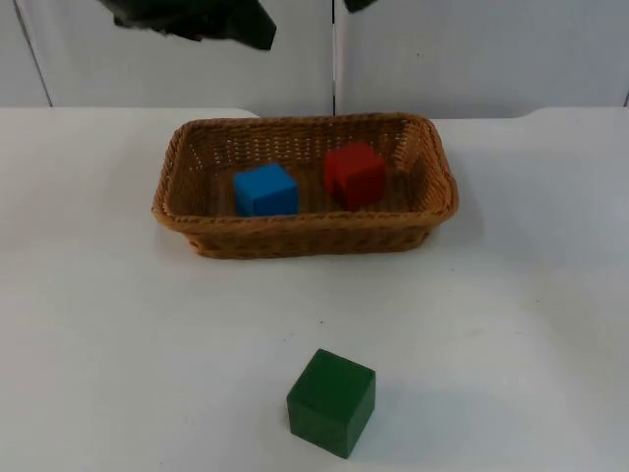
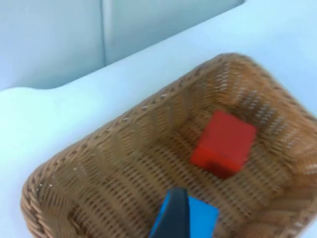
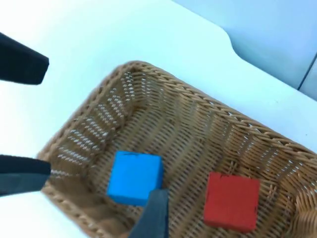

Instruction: Pick up one cube with each hand and place exactly two cubes into the same basket, leaving the remaining cube outside.

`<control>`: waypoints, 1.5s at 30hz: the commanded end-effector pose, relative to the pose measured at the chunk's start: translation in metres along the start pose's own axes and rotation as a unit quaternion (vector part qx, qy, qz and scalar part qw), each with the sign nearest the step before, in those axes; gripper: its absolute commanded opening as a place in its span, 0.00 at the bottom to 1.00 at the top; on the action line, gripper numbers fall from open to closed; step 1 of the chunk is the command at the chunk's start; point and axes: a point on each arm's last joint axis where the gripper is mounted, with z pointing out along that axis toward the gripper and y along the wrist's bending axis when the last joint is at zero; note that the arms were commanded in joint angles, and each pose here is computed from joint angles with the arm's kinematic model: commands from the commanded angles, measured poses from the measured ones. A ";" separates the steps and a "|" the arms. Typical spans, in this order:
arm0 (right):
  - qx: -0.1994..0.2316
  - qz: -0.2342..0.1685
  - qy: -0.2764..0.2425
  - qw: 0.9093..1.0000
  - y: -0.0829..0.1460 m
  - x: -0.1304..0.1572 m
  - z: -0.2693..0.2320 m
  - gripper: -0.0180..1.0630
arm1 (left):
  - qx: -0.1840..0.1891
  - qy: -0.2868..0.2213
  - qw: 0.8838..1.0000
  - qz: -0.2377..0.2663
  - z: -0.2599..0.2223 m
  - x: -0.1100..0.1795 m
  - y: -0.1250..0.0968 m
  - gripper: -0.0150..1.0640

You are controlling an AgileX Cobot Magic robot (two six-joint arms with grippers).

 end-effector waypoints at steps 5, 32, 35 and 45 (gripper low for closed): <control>-0.013 -0.012 0.002 1.000 0.013 -0.010 -0.036 0.77 | 0.001 -0.003 1.000 -0.005 -0.035 -0.014 -0.013 0.70; -0.036 -0.017 0.035 0.999 0.031 -0.002 -0.092 0.77 | 0.011 -0.003 1.000 -0.005 -0.106 0.007 -0.050 0.70; -0.031 -0.013 0.034 0.999 0.034 0.011 -0.101 0.77 | 0.011 -0.006 1.000 -0.006 -0.116 0.016 -0.057 0.70; -0.013 -0.003 0.011 1.000 0.041 0.039 -0.124 0.77 | 0.007 -0.015 1.000 -0.003 -0.140 0.036 -0.070 0.70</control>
